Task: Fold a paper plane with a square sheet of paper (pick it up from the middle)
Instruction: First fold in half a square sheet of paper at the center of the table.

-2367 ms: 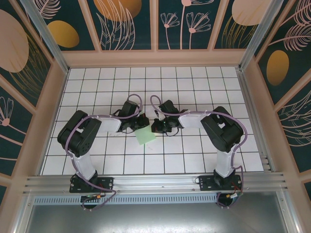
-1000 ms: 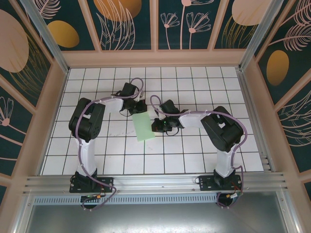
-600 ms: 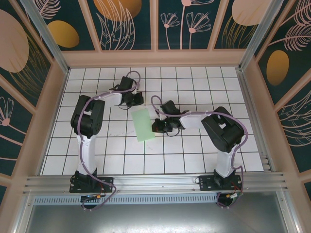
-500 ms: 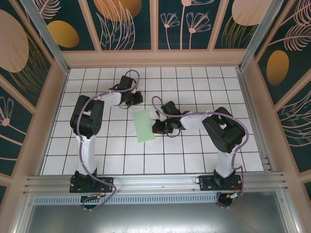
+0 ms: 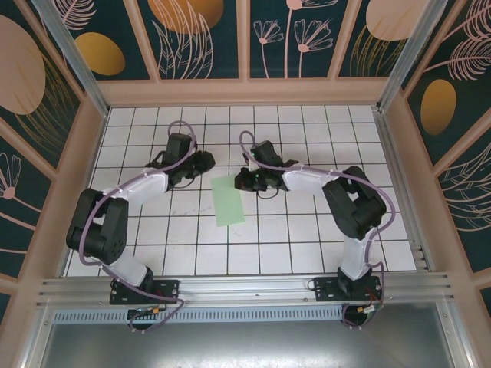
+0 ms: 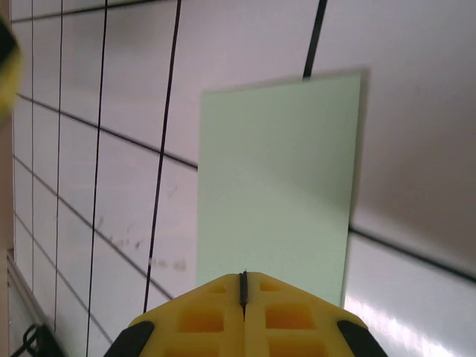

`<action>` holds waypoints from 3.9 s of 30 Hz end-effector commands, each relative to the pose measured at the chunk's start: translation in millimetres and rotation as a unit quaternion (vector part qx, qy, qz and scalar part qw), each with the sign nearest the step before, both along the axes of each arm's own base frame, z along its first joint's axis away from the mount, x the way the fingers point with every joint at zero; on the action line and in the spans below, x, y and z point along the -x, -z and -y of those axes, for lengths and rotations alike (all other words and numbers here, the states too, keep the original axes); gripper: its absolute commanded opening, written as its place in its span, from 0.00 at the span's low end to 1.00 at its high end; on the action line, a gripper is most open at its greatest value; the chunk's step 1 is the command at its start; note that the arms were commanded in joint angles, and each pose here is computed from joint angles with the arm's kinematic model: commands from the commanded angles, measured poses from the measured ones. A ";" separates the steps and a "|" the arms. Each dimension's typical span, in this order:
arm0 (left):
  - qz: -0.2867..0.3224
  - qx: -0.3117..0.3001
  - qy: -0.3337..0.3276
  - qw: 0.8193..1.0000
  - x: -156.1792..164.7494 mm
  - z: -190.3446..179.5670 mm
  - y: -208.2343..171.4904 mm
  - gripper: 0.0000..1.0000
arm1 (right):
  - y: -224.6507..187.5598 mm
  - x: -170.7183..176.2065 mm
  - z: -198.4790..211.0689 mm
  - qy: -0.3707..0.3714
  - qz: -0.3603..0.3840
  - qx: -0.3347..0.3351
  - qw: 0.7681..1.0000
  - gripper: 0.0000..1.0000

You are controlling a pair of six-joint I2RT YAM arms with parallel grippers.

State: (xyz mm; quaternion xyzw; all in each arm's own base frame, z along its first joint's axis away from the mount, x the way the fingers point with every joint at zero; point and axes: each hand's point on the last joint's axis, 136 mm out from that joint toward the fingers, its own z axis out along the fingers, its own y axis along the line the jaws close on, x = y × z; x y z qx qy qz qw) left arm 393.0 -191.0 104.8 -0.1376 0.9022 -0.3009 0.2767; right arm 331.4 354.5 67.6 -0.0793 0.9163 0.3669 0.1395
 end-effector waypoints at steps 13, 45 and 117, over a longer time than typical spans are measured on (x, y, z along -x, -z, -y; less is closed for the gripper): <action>-0.110 0.004 0.039 0.993 57.4 46.1 77.5 0.00 | 40.9 -39.8 -11.7 -0.006 -0.011 0.014 1.000 0.00; -0.229 -0.094 0.035 0.968 119.7 3.2 154.4 0.00 | 29.7 -114.4 1.5 0.088 0.006 -0.003 0.996 0.00; -0.049 0.067 -0.005 0.997 109.6 11.4 18.8 0.98 | 26.2 13.8 8.1 0.016 -0.047 0.060 0.997 0.26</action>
